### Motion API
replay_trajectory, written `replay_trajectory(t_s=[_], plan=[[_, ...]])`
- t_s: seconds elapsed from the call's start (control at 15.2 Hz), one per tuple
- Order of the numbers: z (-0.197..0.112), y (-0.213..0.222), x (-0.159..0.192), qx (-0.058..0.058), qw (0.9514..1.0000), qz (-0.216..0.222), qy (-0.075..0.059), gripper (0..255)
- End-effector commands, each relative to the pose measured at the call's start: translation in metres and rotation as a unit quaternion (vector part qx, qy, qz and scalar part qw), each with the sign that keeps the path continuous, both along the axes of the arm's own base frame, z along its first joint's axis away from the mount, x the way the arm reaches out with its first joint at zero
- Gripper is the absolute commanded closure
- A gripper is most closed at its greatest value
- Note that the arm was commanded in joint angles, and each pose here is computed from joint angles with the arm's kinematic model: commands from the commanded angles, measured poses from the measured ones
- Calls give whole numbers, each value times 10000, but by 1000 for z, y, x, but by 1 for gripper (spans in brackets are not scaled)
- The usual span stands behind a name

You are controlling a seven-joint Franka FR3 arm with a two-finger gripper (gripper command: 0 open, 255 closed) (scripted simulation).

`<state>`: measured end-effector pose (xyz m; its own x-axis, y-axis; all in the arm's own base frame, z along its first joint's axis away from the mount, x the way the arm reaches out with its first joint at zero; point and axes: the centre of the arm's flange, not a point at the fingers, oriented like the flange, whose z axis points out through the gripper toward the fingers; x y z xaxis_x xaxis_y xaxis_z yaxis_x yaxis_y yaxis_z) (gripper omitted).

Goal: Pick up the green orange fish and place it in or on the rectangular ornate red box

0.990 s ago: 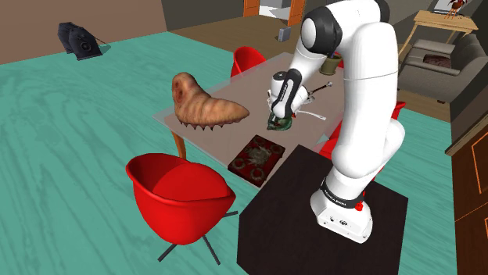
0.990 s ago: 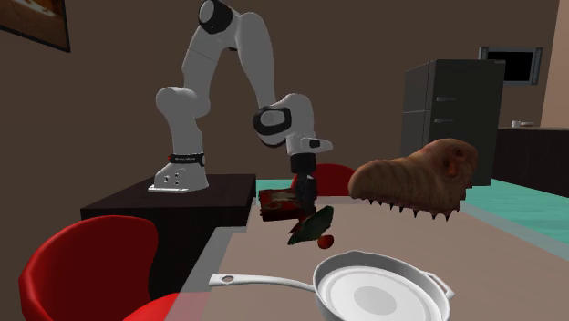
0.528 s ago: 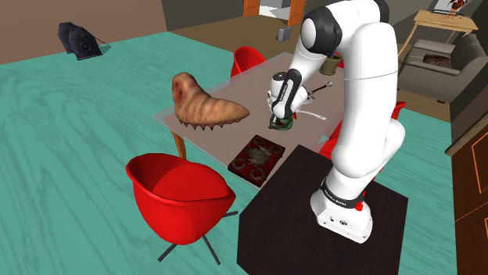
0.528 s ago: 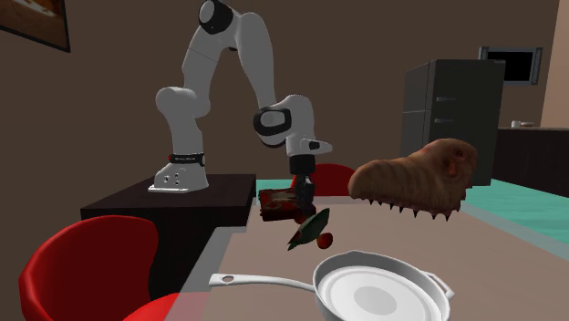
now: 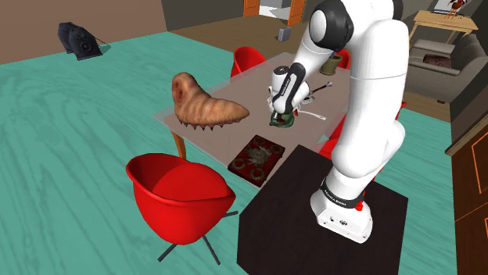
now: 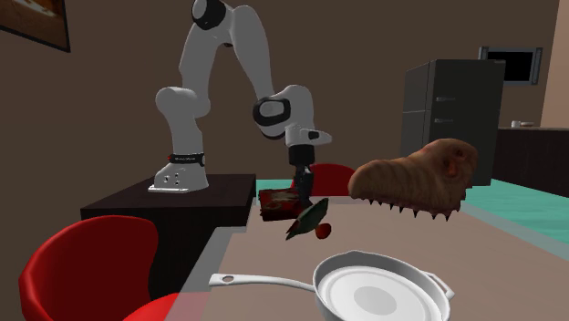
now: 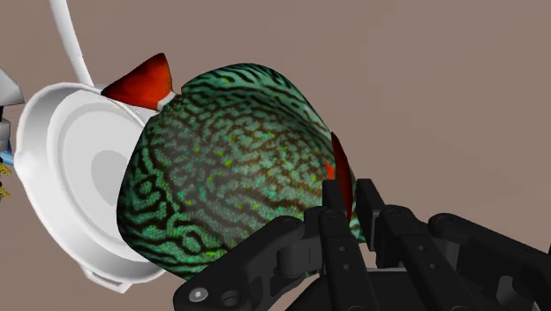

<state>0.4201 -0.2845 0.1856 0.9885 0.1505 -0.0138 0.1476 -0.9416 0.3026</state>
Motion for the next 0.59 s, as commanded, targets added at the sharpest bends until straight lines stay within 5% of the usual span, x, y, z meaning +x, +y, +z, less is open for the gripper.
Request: replay_trajectory(t_s=[0.0, 0.53], plan=[[10, 0, -1, -1, 10000, -1, -2, 255], [53, 0, -1, -1, 10000, -1, -2, 255]])
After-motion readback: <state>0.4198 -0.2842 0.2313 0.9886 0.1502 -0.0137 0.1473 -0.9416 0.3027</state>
